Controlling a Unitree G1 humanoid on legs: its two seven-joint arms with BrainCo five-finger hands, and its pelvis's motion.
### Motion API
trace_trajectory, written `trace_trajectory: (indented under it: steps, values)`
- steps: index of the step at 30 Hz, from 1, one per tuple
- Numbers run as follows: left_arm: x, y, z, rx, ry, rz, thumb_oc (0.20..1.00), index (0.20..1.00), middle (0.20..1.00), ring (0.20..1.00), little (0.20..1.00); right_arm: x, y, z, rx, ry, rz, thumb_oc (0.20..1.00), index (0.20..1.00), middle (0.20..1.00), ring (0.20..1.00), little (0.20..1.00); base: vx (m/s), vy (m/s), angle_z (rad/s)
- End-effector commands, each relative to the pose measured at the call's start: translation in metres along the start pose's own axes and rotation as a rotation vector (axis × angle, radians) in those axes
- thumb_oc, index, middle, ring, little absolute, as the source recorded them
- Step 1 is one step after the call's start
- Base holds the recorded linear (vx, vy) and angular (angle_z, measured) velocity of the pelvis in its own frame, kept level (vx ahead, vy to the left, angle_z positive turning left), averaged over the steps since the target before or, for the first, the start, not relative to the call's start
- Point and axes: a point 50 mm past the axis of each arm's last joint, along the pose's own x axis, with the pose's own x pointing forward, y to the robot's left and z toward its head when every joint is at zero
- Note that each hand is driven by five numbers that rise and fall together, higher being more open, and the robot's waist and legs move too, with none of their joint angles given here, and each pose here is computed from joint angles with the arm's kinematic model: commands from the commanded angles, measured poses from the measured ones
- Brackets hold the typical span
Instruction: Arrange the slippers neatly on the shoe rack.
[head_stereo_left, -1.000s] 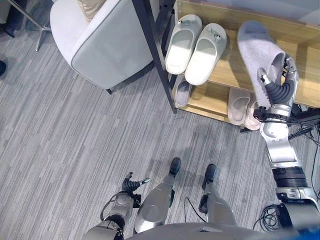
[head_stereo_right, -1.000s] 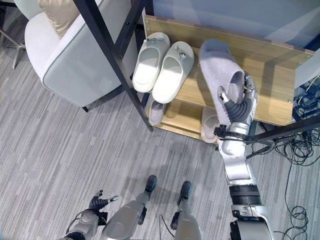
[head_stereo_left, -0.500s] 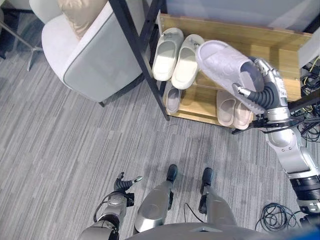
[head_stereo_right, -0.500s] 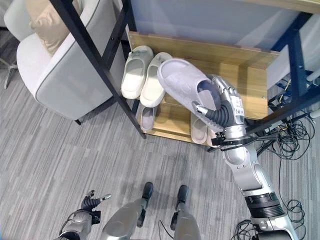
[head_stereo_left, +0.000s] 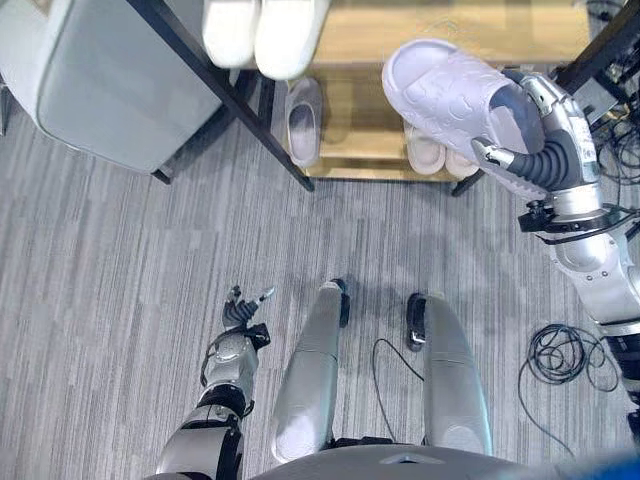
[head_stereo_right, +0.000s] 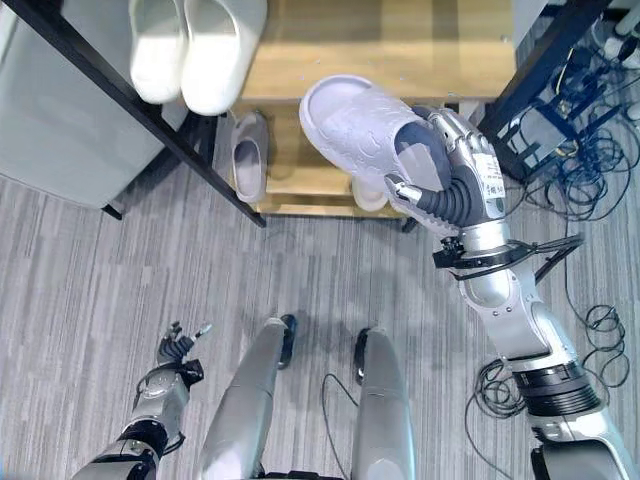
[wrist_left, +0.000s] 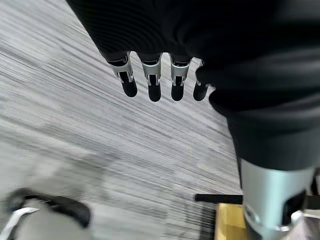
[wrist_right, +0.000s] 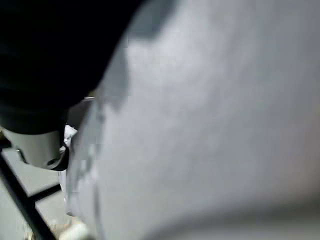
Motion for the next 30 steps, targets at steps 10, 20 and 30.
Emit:
trace_trajectory:
  steps: [10, 20, 30]
  values:
    - [0.003, 0.048, 0.023, -0.097, -0.122, 0.183, 1.0, 1.0, 1.0, 1.0, 1.0, 0.018, -0.013, 0.035, 0.236, -0.167, -0.176, 0.2, 0.2, 0.2, 0.2, 0.2, 0.0, 0.06, -0.01]
    - [0.002, 0.05, 0.058, -0.072, -0.285, 0.17, 1.0, 1.0, 1.0, 1.0, 1.0, 0.046, -0.026, 0.027, 0.256, -0.154, -0.275, 0.2, 0.2, 0.2, 0.2, 0.2, 0.05, 0.095, -0.02]
    - [-0.011, 0.06, 0.048, -0.039, -0.3, 0.179, 1.0, 1.0, 1.0, 1.0, 1.0, 0.066, -0.02, 0.022, 0.334, -0.094, -0.322, 0.2, 0.2, 0.2, 0.2, 0.2, 0.09, 0.105, -0.2]
